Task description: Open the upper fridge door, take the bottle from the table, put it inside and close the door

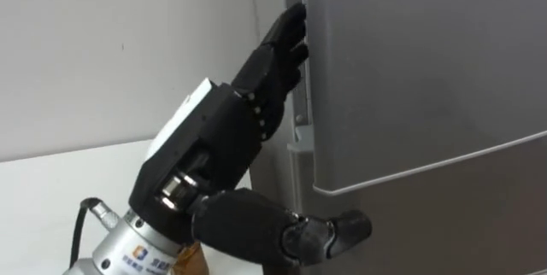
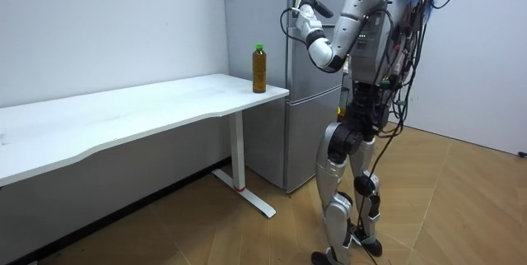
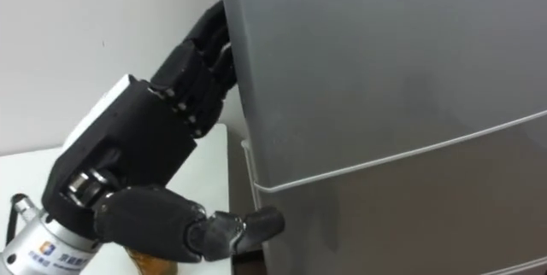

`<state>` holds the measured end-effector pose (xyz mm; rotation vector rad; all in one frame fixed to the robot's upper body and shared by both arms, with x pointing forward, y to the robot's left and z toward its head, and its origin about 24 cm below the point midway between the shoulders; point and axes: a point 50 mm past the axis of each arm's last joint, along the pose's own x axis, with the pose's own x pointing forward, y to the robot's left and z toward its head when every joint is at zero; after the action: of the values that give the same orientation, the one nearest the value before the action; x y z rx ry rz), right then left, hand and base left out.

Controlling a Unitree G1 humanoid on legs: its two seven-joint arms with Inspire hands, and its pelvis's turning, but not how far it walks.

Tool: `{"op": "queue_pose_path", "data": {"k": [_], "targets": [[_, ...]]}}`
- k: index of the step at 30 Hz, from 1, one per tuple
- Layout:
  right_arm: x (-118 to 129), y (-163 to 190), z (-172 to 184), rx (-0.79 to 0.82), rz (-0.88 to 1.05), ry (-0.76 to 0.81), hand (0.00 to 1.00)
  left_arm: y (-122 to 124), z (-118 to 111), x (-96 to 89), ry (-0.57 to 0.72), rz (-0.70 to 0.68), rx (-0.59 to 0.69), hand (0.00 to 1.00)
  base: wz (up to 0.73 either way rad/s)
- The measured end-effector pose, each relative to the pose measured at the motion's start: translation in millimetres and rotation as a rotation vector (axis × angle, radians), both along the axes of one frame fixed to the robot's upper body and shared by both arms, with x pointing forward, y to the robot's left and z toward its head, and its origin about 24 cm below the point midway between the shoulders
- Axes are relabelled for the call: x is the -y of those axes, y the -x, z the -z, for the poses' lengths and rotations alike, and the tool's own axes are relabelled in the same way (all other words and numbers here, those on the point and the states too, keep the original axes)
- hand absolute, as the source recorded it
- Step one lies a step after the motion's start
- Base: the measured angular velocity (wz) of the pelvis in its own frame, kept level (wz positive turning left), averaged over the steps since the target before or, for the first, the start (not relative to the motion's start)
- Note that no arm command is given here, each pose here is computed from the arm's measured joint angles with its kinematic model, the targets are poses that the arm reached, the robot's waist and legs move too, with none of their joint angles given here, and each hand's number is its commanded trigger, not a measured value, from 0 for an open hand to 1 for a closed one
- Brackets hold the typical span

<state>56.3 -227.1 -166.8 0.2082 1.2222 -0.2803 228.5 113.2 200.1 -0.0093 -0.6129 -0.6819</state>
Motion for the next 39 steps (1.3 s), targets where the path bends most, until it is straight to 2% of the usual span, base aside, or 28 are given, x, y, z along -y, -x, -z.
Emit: {"op": "queue_pose_path", "data": {"k": [13,14,15,17,18,23,28,30,33,34,35,36,37,39], "targets": [[-0.3,-1.7,-0.5,0.002,-0.029,0.010,0.00,-1.5,3.0,4.5,0.021,0.012,-0.026,0.00,0.00],[-0.3,-1.7,-0.4,0.002,-0.030,0.010,0.00,-1.8,3.4,4.7,0.021,0.013,-0.028,0.12,0.00],[-0.3,-1.7,-0.4,0.001,-0.030,0.009,0.00,-2.1,3.9,5.1,0.023,0.014,-0.031,0.47,0.00],[-0.4,-1.7,-0.4,0.001,-0.029,0.009,0.00,-2.5,4.4,5.7,0.029,0.015,-0.035,0.78,0.00],[-0.4,-1.6,-0.4,0.001,-0.029,0.009,0.00,-2.9,4.8,5.7,0.031,0.015,-0.038,1.00,0.00],[-1.2,-1.0,-0.1,-0.004,-0.035,0.007,0.00,-8.3,8.2,-0.5,0.059,-0.027,-0.066,1.00,0.00],[-2.7,-2.8,0.1,-0.008,-0.049,0.003,0.00,-9.7,11.3,1.2,0.066,-0.006,-0.087,1.00,0.00],[-3.0,-4.0,0.0,-0.008,-0.056,0.002,0.00,-10.3,14.3,4.7,0.055,0.012,-0.107,0.78,0.00],[-3.1,-4.6,-0.1,-0.007,-0.060,0.002,0.00,-9.6,18.2,12.0,0.031,0.052,-0.131,0.75,-0.04],[-2.8,-4.6,-0.1,-0.006,-0.060,0.002,0.00,-8.9,19.4,14.7,0.019,0.071,-0.137,0.69,-0.06],[-2.7,-4.7,-0.1,-0.006,-0.060,0.001,0.00,-8.6,19.9,15.8,0.015,0.078,-0.139,0.53,-0.05],[-2.6,-4.6,-0.2,-0.006,-0.061,0.001,0.00,-8.2,20.3,17.1,0.011,0.087,-0.140,0.30,-0.05],[-2.3,-4.8,-0.3,-0.005,-0.061,0.001,0.00,-8.0,20.4,17.5,0.009,0.091,-0.140,0.00,-0.05],[-1.8,-4.7,-0.4,-0.005,-0.062,0.001,0.00,-8.0,20.9,17.6,0.003,0.095,-0.142,0.00,-0.02]]}}
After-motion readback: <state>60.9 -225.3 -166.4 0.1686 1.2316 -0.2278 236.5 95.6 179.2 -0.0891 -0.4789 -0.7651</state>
